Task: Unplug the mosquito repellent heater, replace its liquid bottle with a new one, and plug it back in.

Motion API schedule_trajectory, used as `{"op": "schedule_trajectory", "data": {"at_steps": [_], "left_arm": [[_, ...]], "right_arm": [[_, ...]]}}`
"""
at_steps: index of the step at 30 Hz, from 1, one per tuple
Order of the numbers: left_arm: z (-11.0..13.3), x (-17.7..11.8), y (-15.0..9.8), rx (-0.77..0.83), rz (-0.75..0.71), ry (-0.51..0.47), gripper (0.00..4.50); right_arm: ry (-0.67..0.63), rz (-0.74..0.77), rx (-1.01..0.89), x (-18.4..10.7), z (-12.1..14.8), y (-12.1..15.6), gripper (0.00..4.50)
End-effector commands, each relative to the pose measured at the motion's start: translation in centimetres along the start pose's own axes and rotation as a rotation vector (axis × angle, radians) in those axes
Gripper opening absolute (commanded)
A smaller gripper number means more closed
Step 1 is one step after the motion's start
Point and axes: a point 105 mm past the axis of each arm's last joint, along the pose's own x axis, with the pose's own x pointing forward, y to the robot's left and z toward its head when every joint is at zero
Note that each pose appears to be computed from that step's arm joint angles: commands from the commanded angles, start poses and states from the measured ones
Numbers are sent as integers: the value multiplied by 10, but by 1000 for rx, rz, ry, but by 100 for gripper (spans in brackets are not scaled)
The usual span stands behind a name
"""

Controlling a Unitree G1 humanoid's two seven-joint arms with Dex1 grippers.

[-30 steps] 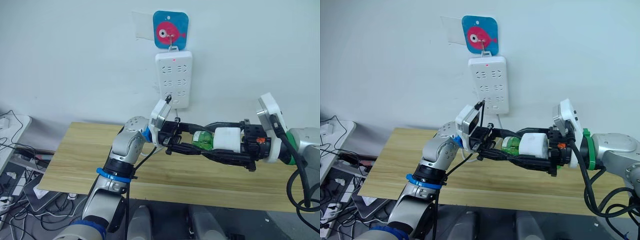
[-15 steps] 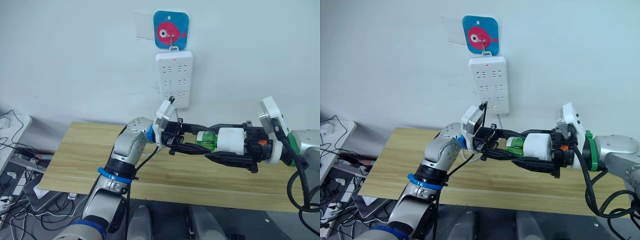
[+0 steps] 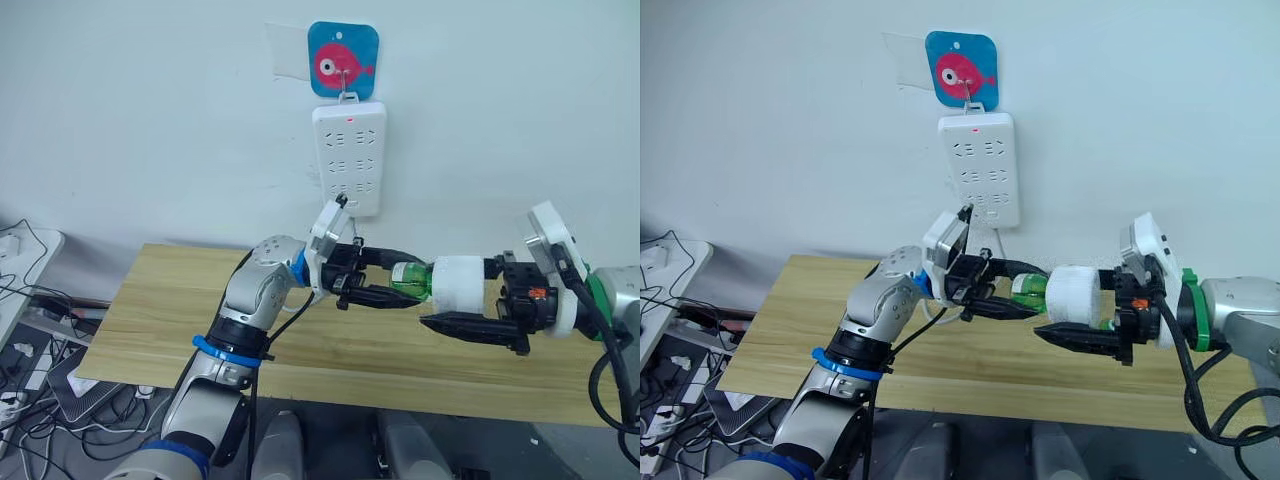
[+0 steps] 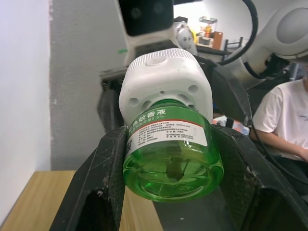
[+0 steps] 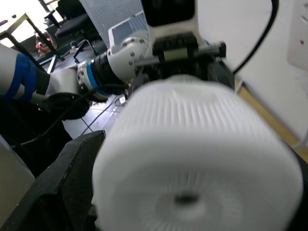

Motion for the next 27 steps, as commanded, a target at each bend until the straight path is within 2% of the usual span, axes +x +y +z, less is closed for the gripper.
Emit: {"op": "schedule_trajectory", "data": {"at_steps": [1, 8, 14, 16, 18, 21, 27], "left_arm": [[11, 2, -4, 49, -18, -26, 226], [12, 0, 0, 51, 1, -24, 226], [13, -3, 1, 55, 17, -16, 226], [12, -4, 1, 55, 20, -15, 226], [12, -4, 0, 54, 19, -14, 226], [11, -3, -1, 49, 15, -13, 226], [12, -3, -2, 48, 13, -14, 226]], "right_arm": [[-4, -10, -26, -8, 4, 2, 446], [39, -11, 77, -15, -11, 4, 446], [173, -11, 169, -32, -46, 14, 446], [180, -51, 166, -38, -54, 7, 446], [130, -103, 172, -43, -53, -5, 446], [79, -164, 165, -46, -50, -24, 390], [30, -164, 143, -30, -50, -37, 182]]}}
